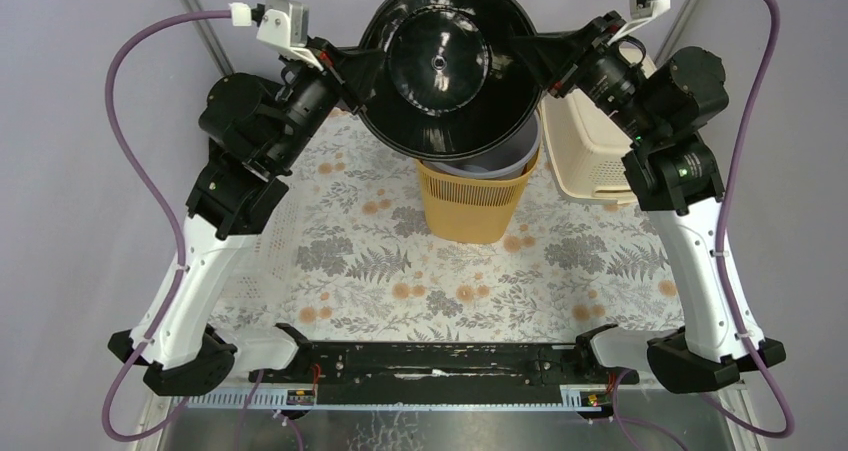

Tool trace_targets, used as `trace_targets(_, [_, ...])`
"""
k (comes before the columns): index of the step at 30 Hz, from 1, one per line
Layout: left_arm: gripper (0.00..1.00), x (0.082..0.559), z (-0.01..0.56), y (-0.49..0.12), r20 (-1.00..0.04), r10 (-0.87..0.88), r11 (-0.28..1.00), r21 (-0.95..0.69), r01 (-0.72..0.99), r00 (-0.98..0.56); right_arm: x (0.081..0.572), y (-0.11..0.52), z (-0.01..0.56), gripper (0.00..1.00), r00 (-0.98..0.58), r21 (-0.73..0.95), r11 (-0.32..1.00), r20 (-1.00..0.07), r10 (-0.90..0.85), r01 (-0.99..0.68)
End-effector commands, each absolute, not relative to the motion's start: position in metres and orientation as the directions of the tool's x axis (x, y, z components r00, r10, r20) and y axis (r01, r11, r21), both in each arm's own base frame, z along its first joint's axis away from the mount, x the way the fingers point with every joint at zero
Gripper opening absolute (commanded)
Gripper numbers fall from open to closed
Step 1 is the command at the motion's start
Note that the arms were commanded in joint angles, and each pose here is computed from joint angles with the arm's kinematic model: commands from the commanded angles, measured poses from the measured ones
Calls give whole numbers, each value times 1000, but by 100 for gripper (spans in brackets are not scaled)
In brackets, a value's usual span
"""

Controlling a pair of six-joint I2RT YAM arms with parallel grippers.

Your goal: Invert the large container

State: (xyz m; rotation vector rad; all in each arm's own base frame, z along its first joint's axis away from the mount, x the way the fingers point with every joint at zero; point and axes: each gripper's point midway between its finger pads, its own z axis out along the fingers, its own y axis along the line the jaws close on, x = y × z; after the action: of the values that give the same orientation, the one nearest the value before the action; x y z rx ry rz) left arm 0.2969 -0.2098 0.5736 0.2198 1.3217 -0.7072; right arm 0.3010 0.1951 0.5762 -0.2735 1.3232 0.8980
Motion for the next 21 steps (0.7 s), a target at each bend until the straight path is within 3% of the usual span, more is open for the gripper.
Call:
trace_targets(1, [1,213,666,-188,-814,-523,629,-171,758,251,289,203,619,0,3,326,517,-844,536,-791])
trace_targets(10, [1,212,658,-166,-831,-511,690,-245,681,219,305,242,605,0,-117,371,416,-846,521,-830])
trace_targets(21, [0,229,613,-141,-872,-484,777,-389,495,75,311,308,570,0,-238,401,343,-872,428,-850])
